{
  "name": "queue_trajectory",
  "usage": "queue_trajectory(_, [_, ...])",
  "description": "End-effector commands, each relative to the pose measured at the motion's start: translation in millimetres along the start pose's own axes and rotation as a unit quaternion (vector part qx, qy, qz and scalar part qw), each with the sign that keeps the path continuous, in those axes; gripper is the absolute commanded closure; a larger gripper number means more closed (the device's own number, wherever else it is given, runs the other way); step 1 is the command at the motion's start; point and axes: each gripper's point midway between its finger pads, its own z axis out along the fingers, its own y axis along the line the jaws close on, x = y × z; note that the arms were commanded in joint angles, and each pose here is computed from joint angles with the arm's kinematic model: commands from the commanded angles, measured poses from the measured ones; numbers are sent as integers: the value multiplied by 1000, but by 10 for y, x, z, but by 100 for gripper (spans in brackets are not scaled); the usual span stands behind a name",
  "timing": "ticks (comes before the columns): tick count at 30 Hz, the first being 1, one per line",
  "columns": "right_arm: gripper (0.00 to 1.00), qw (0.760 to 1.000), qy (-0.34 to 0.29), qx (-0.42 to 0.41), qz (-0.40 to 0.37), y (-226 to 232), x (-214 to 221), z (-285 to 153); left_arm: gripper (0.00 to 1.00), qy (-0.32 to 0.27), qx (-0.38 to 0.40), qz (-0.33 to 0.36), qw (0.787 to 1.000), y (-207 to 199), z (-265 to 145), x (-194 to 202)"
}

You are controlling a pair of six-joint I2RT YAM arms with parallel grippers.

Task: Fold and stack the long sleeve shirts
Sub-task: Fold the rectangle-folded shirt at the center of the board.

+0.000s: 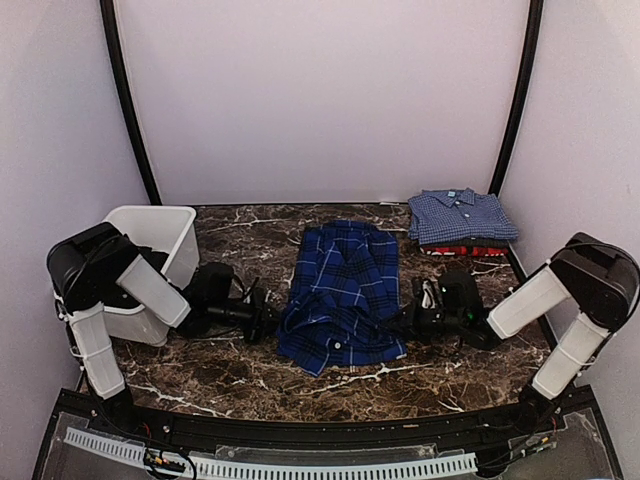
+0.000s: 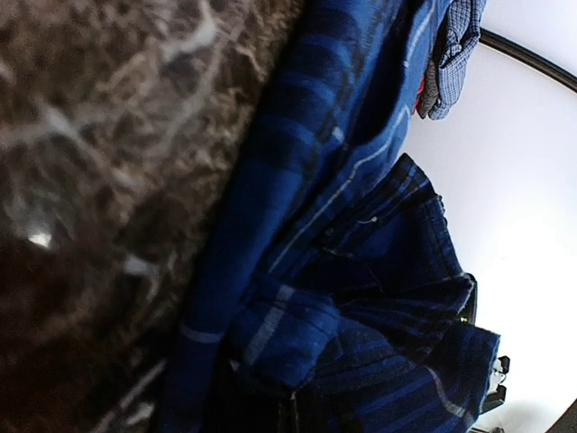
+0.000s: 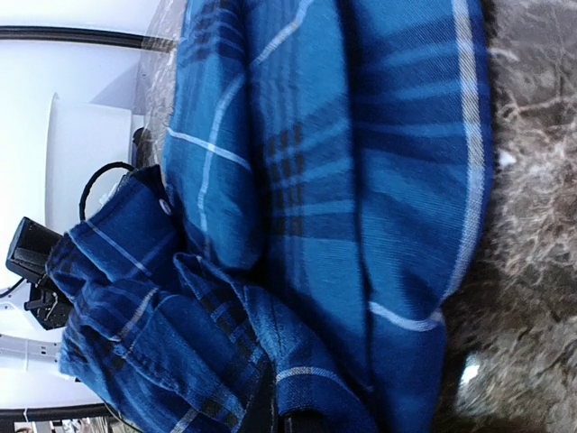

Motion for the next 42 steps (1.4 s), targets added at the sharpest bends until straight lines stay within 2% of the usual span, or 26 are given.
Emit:
queue_trajectory(1, [100, 1000, -18, 2, -20, 173, -107, -91, 100, -19, -19, 21, 999, -85, -96, 64])
queue_trajectory(12, [100, 997, -64, -9, -49, 393, -502, -175, 100, -6, -13, 75, 997, -478, 15, -88])
queue_trajectory(21, [100, 997, -64, -1, -41, 269, -629, -29, 100, -10, -22, 74, 997, -398, 66, -298])
queue_trajectory(23, [100, 997, -66, -1, -37, 231, -665, -23, 96, -2, -16, 84, 996, -441, 112, -342])
queue_trajectory(25, [100, 997, -70, 0, -36, 210, -695, -23, 86, 3, -17, 94, 995, -454, 151, -385])
queue_trajectory(28, [88, 997, -71, 0, -42, 219, -731, -32, 65, 0, -29, 101, 994, -436, 147, -458])
queue_trajectory(31, [70, 995, -79, 1, -54, 273, -786, -90, 53, -6, -32, 119, 992, -484, 109, -537])
queue_trajectory(34, [57, 993, -89, 14, -71, 324, -852, -171, 39, -15, -34, 134, 990, -548, 56, -601])
queue_trajectory(42, [38, 980, -117, 60, -147, 484, -1014, -421, 31, -43, -34, 192, 980, -844, -99, -768])
